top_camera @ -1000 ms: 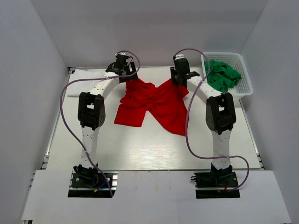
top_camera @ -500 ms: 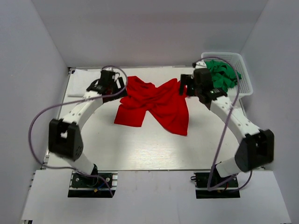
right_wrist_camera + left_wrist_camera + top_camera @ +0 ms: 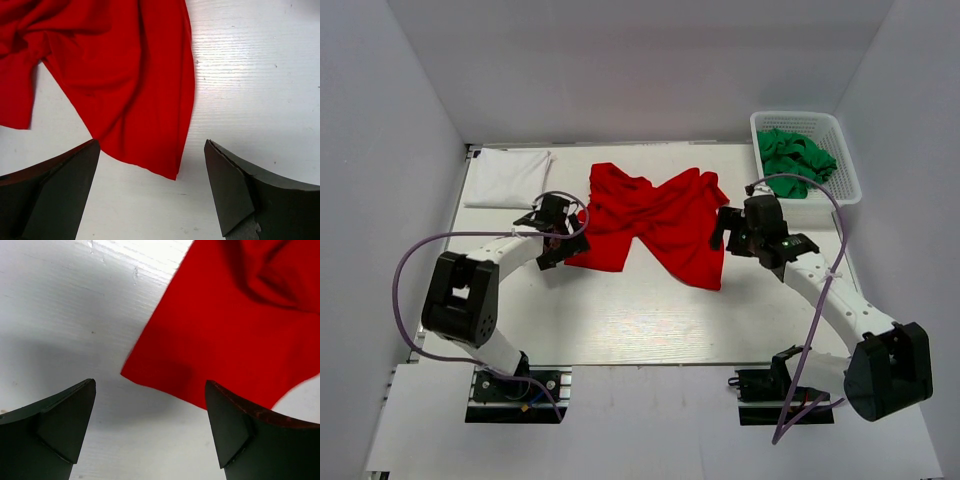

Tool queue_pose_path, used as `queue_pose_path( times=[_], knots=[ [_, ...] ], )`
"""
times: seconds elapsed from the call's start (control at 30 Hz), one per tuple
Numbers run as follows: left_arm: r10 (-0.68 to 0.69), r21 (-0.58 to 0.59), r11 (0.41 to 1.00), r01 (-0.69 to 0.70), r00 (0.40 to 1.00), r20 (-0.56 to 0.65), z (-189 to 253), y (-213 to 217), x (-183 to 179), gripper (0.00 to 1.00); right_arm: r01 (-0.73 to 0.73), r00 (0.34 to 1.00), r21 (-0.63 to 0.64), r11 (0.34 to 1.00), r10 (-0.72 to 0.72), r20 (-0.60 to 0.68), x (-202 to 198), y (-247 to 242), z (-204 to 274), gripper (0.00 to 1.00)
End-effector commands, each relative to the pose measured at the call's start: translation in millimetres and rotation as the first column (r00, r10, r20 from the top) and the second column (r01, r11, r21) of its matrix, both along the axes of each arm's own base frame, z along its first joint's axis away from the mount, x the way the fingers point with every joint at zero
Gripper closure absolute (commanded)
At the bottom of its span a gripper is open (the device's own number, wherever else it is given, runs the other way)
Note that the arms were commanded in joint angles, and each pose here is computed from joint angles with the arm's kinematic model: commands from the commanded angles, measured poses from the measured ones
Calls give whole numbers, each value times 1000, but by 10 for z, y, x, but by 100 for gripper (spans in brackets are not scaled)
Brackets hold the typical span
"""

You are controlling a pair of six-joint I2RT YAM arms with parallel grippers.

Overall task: Fold and stack the t-shirts
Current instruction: Flatten out the tshirt

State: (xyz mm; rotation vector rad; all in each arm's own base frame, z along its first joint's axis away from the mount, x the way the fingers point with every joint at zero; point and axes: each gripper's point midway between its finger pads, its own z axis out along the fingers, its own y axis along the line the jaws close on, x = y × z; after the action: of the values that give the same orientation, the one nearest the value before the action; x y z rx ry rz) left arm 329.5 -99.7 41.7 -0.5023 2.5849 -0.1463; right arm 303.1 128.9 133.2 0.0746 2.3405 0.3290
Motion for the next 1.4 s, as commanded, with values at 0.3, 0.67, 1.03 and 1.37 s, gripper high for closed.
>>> queue_pose_path(
  times=[0.3, 0.67, 1.03, 1.37],
  knots=[
    [45, -12, 999, -45, 999, 2, -216, 2, 72, 19, 33, 997, 17, 999, -32, -72, -187, -41, -147, 10],
    [1, -51, 999, 2, 999, 47, -170, -78, 103, 100, 24, 996, -4, 1000, -25, -90, -286, -85, -205, 10],
    [-15, -85, 996, 31, 983, 184, 239, -95, 128, 100, 2, 963, 52, 999, 12, -268, -486, 106, -762, 13],
    [-6, -88, 996, 22, 983, 181, 273, -83, 95, 100, 24, 936, 56, 998, -3, -352, -508, 225, -1109, 30]
  ],
)
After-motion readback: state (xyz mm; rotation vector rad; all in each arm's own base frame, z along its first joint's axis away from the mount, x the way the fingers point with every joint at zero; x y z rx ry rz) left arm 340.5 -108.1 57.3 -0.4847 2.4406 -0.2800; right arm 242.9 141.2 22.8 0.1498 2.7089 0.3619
